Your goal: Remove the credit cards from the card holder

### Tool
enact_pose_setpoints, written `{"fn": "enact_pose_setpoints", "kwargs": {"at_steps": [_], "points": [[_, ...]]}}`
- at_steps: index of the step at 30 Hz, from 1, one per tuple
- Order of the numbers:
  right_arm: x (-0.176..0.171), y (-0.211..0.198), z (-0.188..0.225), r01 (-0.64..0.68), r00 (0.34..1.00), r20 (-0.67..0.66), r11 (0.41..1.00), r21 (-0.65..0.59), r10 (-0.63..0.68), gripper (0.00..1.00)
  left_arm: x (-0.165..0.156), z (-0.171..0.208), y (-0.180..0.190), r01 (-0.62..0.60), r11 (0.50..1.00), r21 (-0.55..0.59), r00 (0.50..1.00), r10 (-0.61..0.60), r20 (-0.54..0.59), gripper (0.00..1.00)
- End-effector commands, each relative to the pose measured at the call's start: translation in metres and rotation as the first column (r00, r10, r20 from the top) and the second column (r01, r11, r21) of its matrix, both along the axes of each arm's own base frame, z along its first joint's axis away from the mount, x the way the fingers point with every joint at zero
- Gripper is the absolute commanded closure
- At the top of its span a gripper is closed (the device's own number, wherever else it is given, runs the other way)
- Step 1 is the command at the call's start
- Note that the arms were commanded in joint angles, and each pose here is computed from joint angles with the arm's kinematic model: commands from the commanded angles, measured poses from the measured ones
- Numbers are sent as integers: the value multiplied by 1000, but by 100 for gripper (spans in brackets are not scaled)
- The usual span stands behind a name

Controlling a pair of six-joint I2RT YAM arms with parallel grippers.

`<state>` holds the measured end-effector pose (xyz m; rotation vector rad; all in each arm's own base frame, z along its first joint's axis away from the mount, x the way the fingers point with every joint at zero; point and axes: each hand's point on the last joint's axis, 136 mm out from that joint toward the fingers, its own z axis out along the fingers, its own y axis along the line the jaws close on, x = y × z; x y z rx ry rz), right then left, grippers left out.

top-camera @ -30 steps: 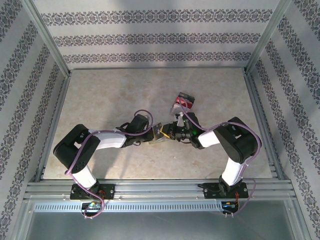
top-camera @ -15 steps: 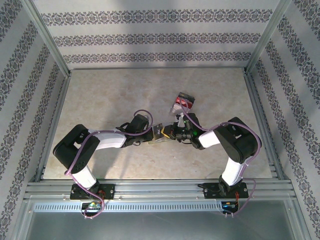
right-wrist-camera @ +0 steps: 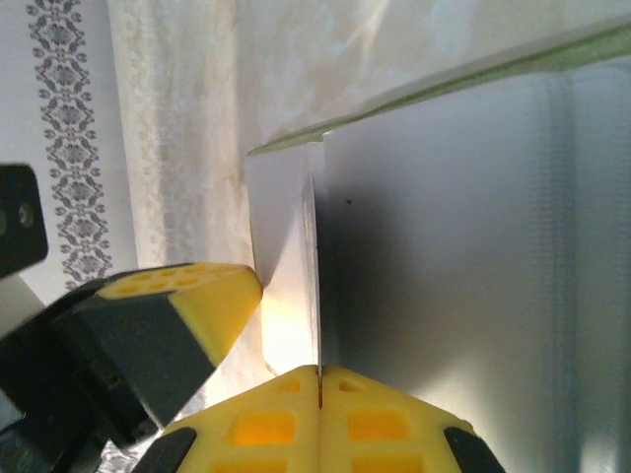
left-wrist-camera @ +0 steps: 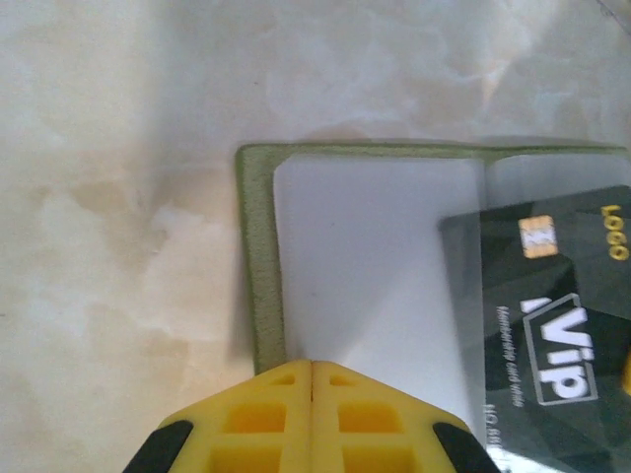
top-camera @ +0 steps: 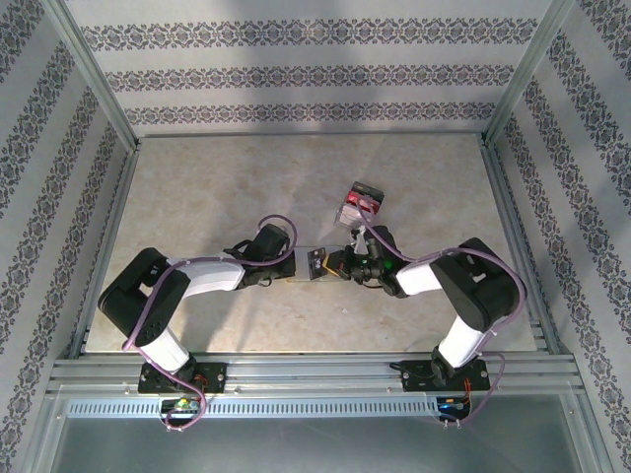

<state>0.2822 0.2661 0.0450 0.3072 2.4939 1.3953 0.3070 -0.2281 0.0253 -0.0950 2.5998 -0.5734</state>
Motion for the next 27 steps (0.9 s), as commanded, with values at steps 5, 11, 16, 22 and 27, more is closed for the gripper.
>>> {"fn": "enact_pose_setpoints", "kwargs": {"at_steps": [5,11,16,22,27], "points": [[-6,-29,10,1,998,63,981,-194,11,97,1,12,17,-10,998,55,1000,9,22,88],[-11,-40,43,-47,985,150,961,-273,90,97,8,50,6,75,997,27,992,-78,99,67],[-20,-34,89,-203,919,280,943,-264,276,97,11,107,-24,319,945,-75,924,-292,248,39],[-42,-28,140,-363,771,421,873,-326,478,95,-2,150,-37,525,847,-78,807,-467,362,29],[-54,-28,165,-403,677,508,846,-349,533,96,-19,170,-48,658,743,-120,708,-556,435,28]]}}
